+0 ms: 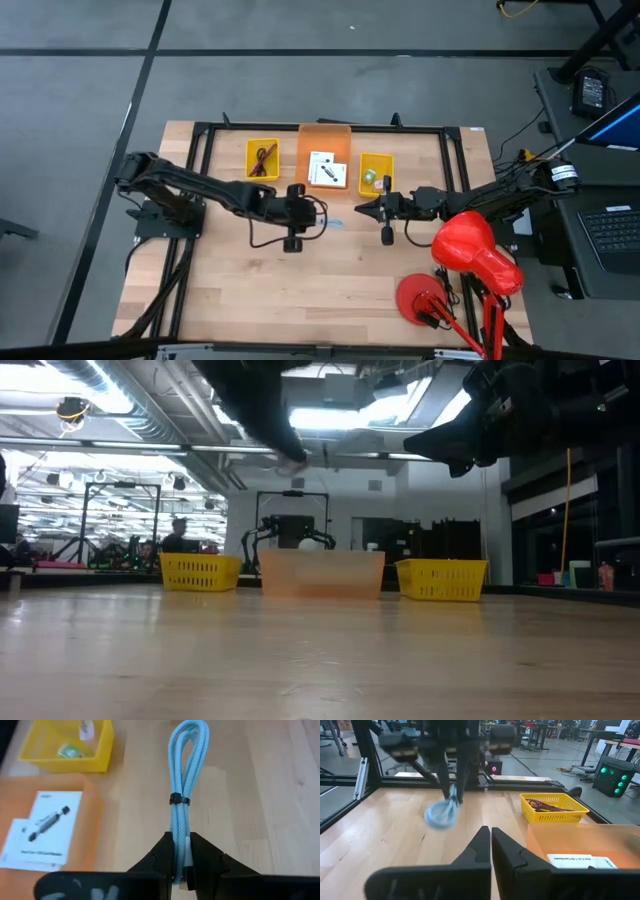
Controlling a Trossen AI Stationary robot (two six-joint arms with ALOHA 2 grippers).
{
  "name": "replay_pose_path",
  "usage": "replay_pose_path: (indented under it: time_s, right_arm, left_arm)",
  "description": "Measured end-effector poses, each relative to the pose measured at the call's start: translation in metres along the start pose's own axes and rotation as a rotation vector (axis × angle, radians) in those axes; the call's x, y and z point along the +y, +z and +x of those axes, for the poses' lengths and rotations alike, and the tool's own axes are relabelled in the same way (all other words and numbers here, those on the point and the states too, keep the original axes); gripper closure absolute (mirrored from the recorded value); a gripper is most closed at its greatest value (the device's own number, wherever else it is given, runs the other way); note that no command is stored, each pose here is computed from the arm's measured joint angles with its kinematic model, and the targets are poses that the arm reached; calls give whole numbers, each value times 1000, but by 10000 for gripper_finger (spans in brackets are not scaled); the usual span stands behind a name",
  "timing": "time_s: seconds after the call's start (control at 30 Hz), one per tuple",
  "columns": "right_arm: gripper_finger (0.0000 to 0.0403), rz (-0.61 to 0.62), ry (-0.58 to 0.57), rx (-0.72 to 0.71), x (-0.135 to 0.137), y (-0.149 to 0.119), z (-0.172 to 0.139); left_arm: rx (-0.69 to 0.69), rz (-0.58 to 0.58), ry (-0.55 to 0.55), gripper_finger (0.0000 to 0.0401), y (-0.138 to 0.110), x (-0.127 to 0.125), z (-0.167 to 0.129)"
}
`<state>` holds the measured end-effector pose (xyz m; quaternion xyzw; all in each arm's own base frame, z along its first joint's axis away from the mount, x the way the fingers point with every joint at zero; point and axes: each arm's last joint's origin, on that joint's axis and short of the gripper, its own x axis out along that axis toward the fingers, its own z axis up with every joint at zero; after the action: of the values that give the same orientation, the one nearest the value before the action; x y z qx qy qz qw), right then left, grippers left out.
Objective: Pick and place items into bin
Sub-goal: Put the blue charger cable into the left yellow bin
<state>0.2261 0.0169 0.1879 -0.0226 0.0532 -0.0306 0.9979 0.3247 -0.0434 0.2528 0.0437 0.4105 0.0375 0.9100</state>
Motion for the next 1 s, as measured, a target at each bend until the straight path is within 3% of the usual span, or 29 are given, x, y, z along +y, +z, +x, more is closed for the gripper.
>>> replay_pose_path:
  time_s: [0.1,0.27,0.57,1.0]
  right_arm:
    - [402,0,0,1,0,0,0]
    - [402,-1,0,5,0,0,0]
    - [402,-2,0,10,0,-1,0]
    - [402,-3,0,9,0,-1,0]
  left_arm:
    - [-61,16,-4,364,0,0,-10]
    - [-173,6,-11,364,-21,1,-15]
    - [-520,-20,-66,364,-59,2,-25]
    - [-706,-33,-61,364,-97,5,-22]
